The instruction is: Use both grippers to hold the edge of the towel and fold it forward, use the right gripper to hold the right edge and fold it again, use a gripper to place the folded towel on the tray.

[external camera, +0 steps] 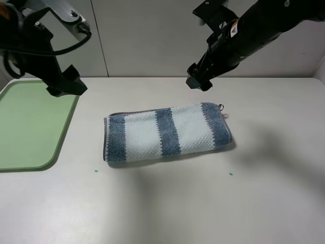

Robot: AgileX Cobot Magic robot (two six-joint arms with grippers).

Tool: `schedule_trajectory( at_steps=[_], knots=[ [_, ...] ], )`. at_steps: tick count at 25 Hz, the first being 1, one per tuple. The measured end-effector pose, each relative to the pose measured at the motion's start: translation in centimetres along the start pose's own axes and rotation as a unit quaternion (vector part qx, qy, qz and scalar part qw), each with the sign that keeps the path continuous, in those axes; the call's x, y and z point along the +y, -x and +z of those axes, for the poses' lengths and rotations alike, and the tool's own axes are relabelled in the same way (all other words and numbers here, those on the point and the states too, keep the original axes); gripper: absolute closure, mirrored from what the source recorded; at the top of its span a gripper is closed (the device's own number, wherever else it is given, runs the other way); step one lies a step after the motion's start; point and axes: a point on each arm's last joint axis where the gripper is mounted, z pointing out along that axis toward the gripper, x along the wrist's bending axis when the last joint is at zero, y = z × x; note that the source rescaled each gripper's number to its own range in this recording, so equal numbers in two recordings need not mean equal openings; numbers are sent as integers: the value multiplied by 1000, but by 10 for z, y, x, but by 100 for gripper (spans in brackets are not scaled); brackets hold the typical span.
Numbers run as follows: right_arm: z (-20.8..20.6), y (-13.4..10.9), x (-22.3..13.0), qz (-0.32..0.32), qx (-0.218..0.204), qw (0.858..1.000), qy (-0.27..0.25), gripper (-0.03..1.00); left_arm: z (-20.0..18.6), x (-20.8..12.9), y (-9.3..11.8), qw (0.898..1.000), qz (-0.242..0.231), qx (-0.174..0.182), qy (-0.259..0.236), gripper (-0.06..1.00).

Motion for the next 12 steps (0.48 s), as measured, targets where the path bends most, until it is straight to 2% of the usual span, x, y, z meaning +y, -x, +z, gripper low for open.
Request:
schedule_trajectory(
  at_steps=[4,8,12],
  knots=[
    [-3,-3,-7,18,18,999,-41,-3,-28,-12,0,1000,-17,-1,-20,-5],
    [-4,-8,-13,66,42,994,-74,-3,-56,-24,2,999,-37,0,-33,-5],
    [-4,-12,-13,121,57,988,-82,-3,-81,-36,5,997,-70,4,-36,-5]
  ],
)
